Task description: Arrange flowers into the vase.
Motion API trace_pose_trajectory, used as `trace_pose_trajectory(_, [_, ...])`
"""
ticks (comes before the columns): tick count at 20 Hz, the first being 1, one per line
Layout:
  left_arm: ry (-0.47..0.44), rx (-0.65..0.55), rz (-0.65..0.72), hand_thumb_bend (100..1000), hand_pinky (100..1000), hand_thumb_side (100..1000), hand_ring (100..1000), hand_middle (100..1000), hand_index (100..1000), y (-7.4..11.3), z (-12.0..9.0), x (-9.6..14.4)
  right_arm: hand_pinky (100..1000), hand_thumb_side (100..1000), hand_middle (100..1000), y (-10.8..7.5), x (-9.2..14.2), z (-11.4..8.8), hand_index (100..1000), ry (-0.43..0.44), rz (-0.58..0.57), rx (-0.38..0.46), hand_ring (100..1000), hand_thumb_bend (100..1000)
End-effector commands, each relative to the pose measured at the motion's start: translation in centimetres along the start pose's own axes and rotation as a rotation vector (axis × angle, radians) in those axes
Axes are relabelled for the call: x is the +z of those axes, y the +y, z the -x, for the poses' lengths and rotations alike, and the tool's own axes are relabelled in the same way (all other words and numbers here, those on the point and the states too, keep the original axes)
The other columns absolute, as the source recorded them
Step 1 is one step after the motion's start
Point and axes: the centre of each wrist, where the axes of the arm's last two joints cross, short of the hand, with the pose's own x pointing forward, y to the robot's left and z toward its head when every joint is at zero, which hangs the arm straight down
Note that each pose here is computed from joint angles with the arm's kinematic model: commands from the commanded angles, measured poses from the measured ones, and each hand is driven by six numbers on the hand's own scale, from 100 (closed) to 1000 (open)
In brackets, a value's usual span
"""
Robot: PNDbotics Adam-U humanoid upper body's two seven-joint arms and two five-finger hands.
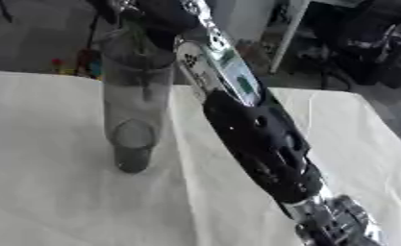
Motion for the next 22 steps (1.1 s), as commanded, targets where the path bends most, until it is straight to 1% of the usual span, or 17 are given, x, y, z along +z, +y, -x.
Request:
trace_pose_trajectory(1, [-0.023,0.003,0.007,100,759,613,781,839,855,-0.1,-0.4,-0.5,378,100,532,-0.5,-0.2,-1.7,586,-0.024,-0.023,0.028,598,100])
trace_pose_trajectory(3, [-0.023,0.003,0.007,100,760,614,781,839,856,-0.1,-0.4,-0.5,481,100,617,-0.6,-0.2,-1.8,662,-0.040,-0.022,0.021,672,100])
trace_pose_trajectory(4, [-0.023,0.003,0.007,100,760,614,781,839,856,-0.1,-0.4,-0.5,537,100,665,-0.7,-0.1,-1.8,698,-0.052,-0.021,0.016,717,117])
trace_pose_trajectory(5, [-0.023,0.003,0.007,100,760,613,780,839,856,-0.1,-0.4,-0.5,562,121,686,-0.8,-0.1,-1.8,713,-0.064,-0.014,0.012,732,116])
trace_pose_trajectory(6, [-0.023,0.004,0.007,100,760,613,780,839,855,-0.1,-0.4,-0.5,572,136,694,-0.9,0.0,-1.8,728,-0.070,-0.010,0.009,738,128])
trace_pose_trajectory(10, [-0.024,0.005,0.006,100,760,613,780,838,855,-0.1,-0.4,-0.5,568,117,682,-1.2,0.1,-1.7,719,-0.058,0.003,0.026,735,128])
trace_pose_trajectory(14, [-0.026,0.005,0.005,100,760,613,779,839,856,-0.1,-0.4,-0.6,567,110,687,-1.2,0.2,-1.5,729,-0.028,0.021,0.036,753,100])
trace_pose_trajectory(16, [-0.026,0.004,0.005,100,760,613,779,838,856,-0.1,-0.4,-0.6,584,111,697,-1.3,0.3,-1.4,746,0.013,0.040,0.034,773,100])
trace_pose_trajectory(17, [-0.026,0.004,0.005,100,760,612,779,838,856,-0.1,-0.4,-0.6,621,138,718,-1.4,0.4,-1.2,771,0.045,0.054,0.031,802,100])
trace_pose_trajectory(18, [-0.026,0.003,0.005,100,760,611,779,839,856,-0.1,-0.4,-0.6,656,211,748,-1.5,0.4,-1.2,792,0.088,0.068,0.022,833,100])
trace_pose_trajectory(19, [-0.025,0.001,0.006,100,760,611,779,839,856,-0.1,-0.4,-0.6,705,275,802,-1.5,0.4,-1.3,821,0.133,0.078,0.016,884,100])
trace_pose_trajectory(20, [-0.024,0.000,0.005,100,760,611,779,839,856,0.0,-0.4,-0.6,714,297,817,-1.5,0.4,-1.7,833,0.173,0.082,0.020,896,100])
trace_pose_trajectory(21, [-0.023,-0.002,0.005,100,760,608,779,839,856,0.0,-0.4,-0.6,752,377,860,-1.4,0.3,-2.2,862,0.204,0.085,0.032,935,100])
trace_pose_trajectory(22, [-0.022,-0.003,0.006,100,760,611,779,839,856,0.0,-0.4,-0.5,757,346,867,-1.4,0.2,-2.7,866,0.228,0.086,0.046,942,100])
